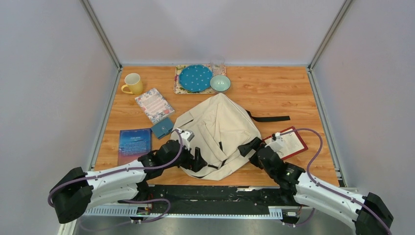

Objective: Pack the student bag
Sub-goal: Unzip the student bag at the center of the board.

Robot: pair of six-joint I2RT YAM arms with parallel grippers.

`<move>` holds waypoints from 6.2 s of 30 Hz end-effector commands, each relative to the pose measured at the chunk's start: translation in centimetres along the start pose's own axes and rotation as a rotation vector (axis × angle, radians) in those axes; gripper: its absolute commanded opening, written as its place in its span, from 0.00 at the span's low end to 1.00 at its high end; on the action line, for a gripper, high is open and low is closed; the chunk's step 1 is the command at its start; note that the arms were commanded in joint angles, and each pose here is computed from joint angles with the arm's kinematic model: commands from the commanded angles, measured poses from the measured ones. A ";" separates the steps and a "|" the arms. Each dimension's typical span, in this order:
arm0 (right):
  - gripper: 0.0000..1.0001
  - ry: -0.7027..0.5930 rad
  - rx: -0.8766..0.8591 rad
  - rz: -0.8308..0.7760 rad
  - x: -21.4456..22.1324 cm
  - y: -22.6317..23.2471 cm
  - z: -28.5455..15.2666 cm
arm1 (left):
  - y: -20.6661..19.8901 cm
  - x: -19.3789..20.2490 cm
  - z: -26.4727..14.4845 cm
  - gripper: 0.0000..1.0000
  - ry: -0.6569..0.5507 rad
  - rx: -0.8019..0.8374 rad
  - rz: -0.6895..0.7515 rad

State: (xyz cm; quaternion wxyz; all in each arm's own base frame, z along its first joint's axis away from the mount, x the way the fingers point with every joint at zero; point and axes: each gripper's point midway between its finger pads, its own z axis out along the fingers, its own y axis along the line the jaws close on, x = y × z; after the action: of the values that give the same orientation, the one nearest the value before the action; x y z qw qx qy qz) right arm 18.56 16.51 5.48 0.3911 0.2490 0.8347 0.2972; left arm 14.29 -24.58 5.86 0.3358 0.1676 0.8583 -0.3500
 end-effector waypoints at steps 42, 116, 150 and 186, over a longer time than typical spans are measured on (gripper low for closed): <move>0.00 -0.091 -0.121 0.070 -2.5 2.8 -0.9 | -6.7 0.9 3.7 0.52 0.124 0.281 -0.070; 0.95 0.030 0.011 0.118 -2.7 4.8 -6.5 | -3.8 1.3 -1.7 0.00 0.167 0.126 0.062; 0.91 0.101 -0.073 0.164 -4.1 3.8 -12.1 | -5.8 -2.6 -3.7 0.00 0.139 0.075 -0.025; 0.80 0.427 0.074 0.533 7.7 9.1 -5.7 | -9.4 -2.1 -4.5 0.00 0.140 0.311 -0.027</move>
State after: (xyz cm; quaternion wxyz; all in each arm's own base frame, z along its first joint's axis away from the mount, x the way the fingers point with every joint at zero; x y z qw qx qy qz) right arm 11.31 25.56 10.46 0.1247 0.3837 0.8273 0.3909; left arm 8.95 -27.04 12.10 0.2288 0.2238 0.8414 -0.4354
